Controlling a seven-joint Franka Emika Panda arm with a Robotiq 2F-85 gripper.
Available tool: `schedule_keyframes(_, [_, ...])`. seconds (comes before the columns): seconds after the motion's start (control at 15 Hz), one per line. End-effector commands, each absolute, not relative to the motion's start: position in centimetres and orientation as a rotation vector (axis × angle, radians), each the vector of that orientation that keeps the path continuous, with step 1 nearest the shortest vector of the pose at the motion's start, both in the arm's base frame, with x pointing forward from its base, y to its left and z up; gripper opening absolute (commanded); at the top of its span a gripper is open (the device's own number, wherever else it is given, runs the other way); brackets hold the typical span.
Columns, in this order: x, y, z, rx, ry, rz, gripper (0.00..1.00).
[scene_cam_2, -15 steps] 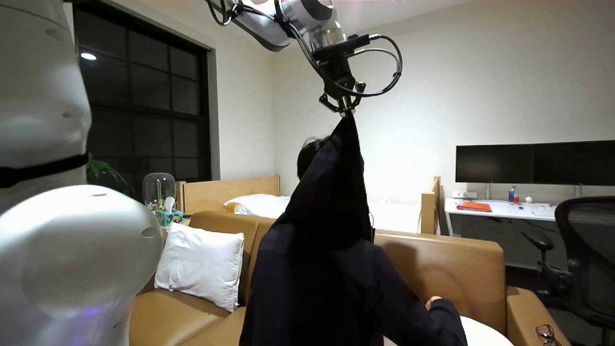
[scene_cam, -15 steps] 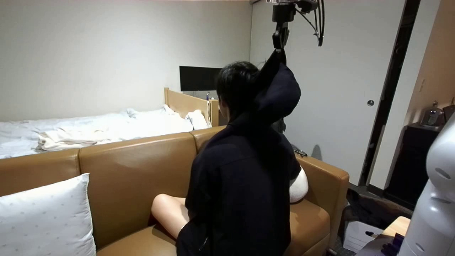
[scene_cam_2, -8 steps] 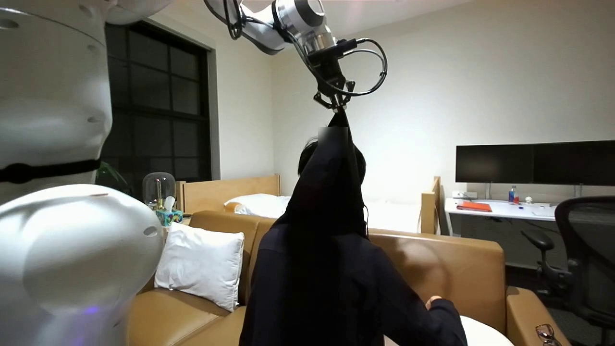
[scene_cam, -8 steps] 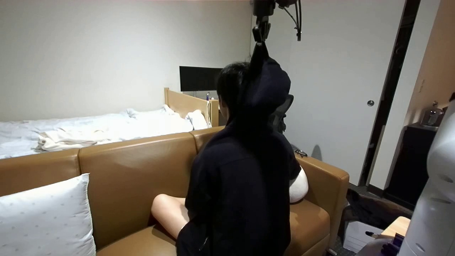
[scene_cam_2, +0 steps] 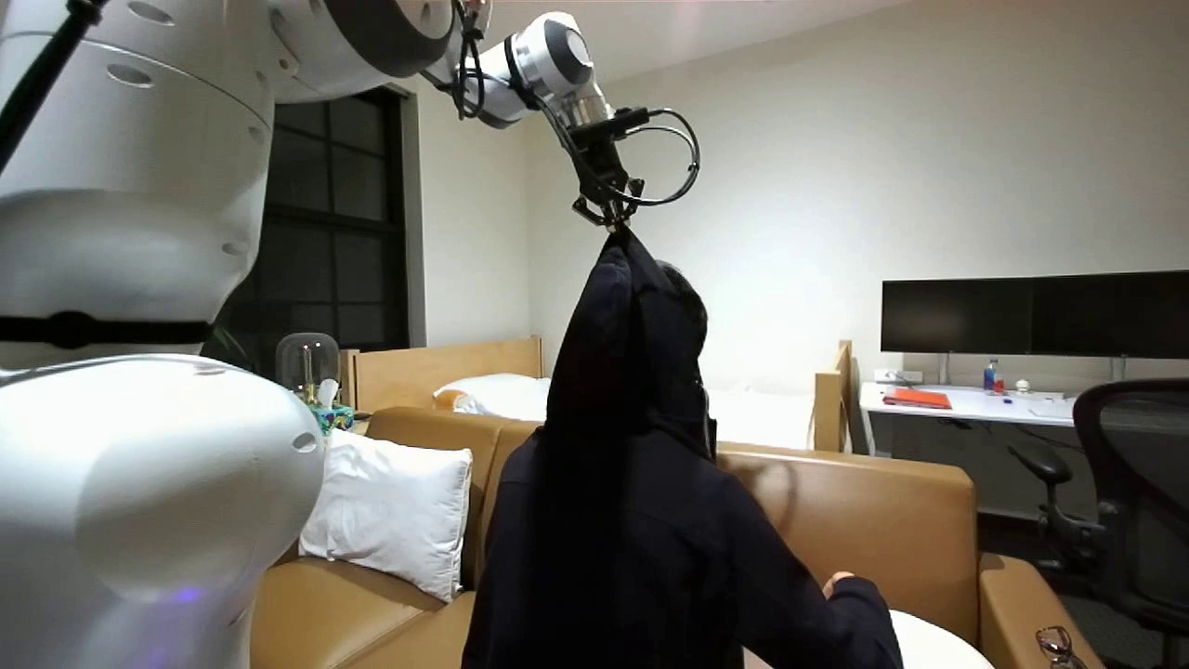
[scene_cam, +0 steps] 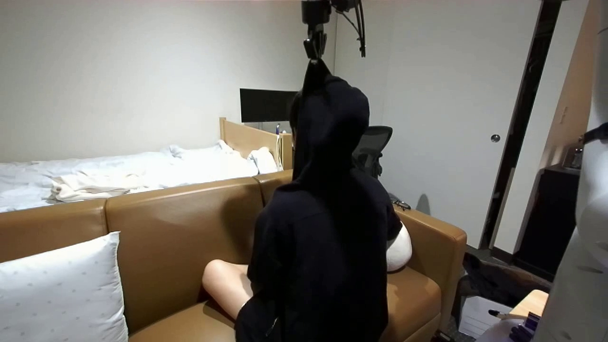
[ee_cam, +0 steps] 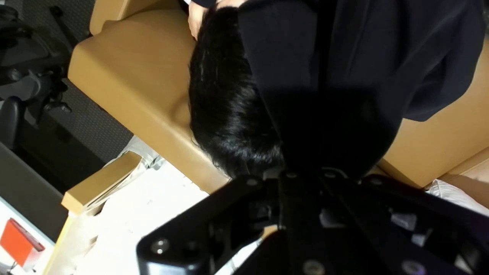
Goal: Put the hood over the person's head
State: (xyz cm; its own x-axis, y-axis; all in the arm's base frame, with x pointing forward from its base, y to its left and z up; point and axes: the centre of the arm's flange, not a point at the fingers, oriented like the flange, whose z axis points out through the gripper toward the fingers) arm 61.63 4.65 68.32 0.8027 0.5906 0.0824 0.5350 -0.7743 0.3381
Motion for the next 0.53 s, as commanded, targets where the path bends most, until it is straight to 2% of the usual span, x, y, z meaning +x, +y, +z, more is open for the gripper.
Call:
schedule_keyframes(0.0, [64.0, 4.6, 69.0, 2.687, 0.810, 0.243, 0.01])
schedule_keyframes(0.47, [64.3, -3.2, 66.9, 2.744, 0.640, 0.173, 0.01])
